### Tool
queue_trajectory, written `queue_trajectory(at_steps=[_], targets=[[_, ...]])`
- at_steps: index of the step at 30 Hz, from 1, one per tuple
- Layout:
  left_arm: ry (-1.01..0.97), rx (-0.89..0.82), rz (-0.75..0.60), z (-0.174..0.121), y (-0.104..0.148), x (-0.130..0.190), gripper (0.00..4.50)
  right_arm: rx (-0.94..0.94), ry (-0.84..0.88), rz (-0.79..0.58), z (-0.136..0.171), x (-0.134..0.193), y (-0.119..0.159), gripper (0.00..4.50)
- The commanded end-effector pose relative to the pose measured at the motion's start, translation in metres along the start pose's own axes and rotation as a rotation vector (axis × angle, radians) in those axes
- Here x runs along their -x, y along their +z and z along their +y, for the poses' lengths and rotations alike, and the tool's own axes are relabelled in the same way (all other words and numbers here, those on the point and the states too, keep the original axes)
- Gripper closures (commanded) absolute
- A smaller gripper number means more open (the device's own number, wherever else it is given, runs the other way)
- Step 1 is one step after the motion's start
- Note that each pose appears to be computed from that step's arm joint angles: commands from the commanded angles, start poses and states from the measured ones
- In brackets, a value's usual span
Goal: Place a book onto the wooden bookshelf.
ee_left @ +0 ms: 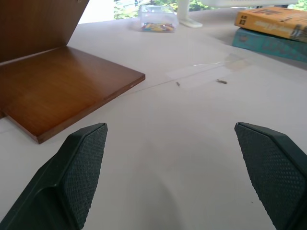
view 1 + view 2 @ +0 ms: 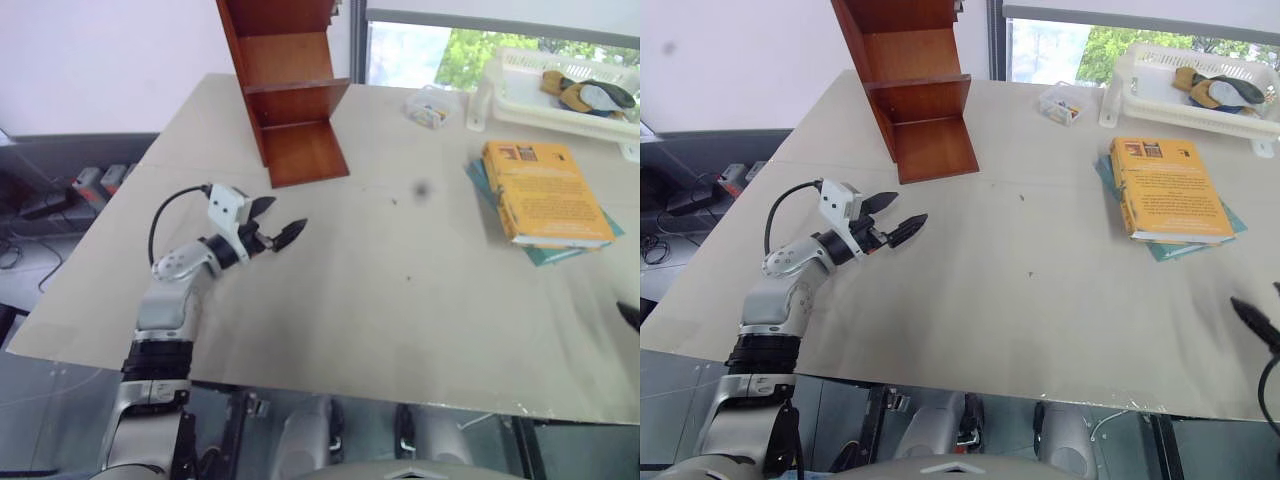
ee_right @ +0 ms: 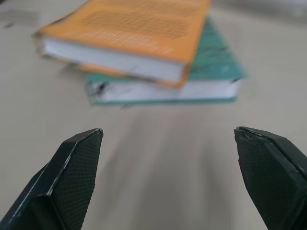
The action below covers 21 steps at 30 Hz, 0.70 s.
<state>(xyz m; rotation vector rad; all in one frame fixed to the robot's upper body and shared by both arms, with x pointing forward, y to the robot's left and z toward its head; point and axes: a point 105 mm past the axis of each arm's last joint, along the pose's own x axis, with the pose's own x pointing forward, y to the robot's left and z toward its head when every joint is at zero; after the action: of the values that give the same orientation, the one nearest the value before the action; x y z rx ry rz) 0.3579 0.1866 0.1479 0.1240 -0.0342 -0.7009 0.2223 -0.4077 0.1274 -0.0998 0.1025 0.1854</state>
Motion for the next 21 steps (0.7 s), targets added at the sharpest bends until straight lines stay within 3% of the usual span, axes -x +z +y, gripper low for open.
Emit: queue_trajectory(at_steps=[1, 10, 15, 17, 21], targets=[[-0.022, -0.04, -0.072, 0.001, 0.024, 0.01, 0.01, 0.027, -0.114, -0.036, -0.019, -0.004, 0.017, 0.0], [-0.184, 0.002, -0.077, -0.011, 0.049, 0.034, 0.01, 0.049, -0.353, -0.189, -0.039, -0.066, 0.092, 0.0], [-0.245, -0.035, -0.083, -0.019, 0.062, 0.043, 0.01, -0.003, -0.487, -0.098, -0.064, -0.093, 0.094, 0.0], [-0.251, -0.046, -0.081, -0.019, 0.064, 0.043, 0.01, -0.078, -0.544, -0.1, -0.073, -0.101, 0.096, 0.0], [-0.254, -0.053, -0.082, -0.02, 0.065, 0.044, 0.01, -0.439, -0.563, -0.207, -0.079, -0.117, 0.102, 0.0]])
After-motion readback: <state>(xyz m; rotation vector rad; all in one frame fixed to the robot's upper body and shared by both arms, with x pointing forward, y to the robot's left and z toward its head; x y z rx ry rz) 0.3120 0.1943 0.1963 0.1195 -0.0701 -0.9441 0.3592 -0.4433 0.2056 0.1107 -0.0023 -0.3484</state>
